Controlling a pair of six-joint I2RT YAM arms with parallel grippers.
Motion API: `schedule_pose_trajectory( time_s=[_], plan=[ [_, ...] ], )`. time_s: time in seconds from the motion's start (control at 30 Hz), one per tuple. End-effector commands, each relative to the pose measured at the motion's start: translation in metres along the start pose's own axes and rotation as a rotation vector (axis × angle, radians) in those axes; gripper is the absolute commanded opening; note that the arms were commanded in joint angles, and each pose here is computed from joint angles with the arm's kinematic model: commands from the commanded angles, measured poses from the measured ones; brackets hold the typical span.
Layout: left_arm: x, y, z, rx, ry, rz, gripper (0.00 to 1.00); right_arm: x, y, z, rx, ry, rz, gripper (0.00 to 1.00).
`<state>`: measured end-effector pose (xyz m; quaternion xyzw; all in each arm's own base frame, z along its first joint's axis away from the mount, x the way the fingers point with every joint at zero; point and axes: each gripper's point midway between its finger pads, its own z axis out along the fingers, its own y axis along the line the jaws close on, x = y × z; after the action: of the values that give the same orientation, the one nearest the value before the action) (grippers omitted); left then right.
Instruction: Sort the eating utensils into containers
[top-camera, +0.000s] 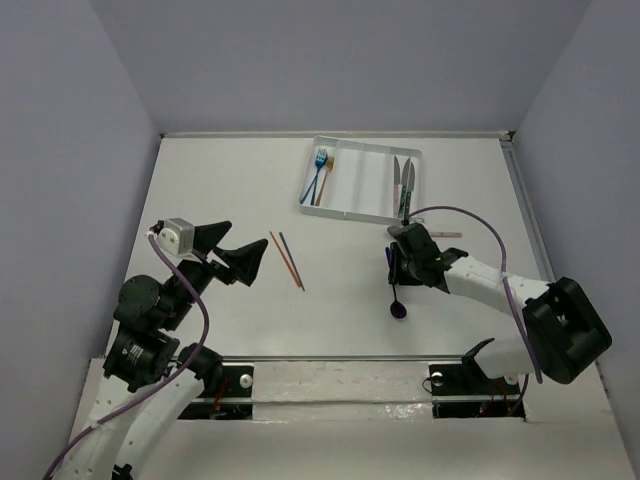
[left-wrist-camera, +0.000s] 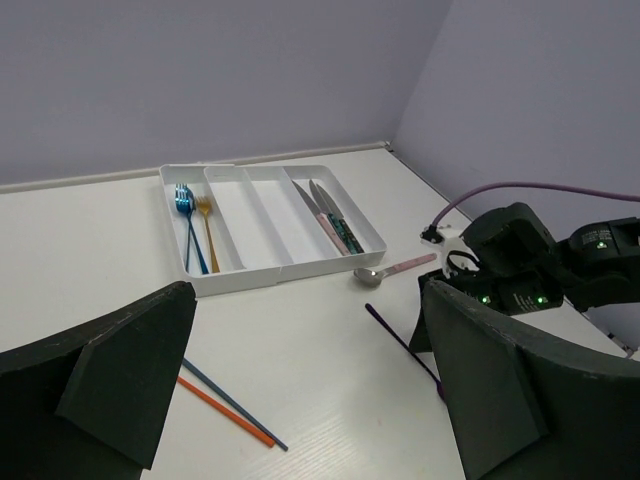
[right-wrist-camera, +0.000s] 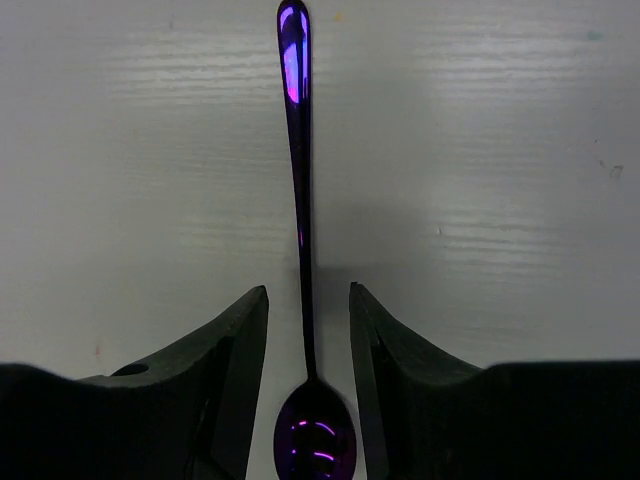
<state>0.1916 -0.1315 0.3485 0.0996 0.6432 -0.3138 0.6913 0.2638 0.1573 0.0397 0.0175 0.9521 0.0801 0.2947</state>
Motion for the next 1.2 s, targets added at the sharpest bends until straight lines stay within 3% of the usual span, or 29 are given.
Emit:
schedule_pose_trajectory(
  time_s=[0.0,0.3,0.5,0.6,0.73,0.87,1.17],
  plan=[
    [-0.015,-0.009,0.002,0.040,-0.050,0.013,0.99,0.020,0.006,-0.004,-0.024,0.052,0.028,0.45],
    [-0.017,-0.009,0.000,0.038,-0.060,0.015,0.99,0.043,0.009,0.003,0.082,0.130,-0.059,0.33],
    [-0.018,-0.009,0.000,0.038,-0.060,0.015,0.99,0.046,0.010,0.013,0.194,0.151,-0.108,0.00],
    [-0.018,-0.009,-0.001,0.037,-0.062,0.015,0.99,0.038,0.019,0.013,0.182,0.117,-0.112,0.00],
    [-0.018,-0.009,-0.001,0.037,-0.062,0.015,0.99,0.001,0.060,-0.003,0.002,0.009,-0.092,0.00],
    [-0.018,-0.010,0.000,0.042,-0.061,0.014,0.99,-0.066,0.099,-0.021,-0.111,-0.157,-0.087,0.00],
    [-0.019,-0.009,-0.002,0.037,-0.068,0.014,0.99,-0.208,0.119,0.011,-0.187,-0.356,0.006,0.00]
  ],
)
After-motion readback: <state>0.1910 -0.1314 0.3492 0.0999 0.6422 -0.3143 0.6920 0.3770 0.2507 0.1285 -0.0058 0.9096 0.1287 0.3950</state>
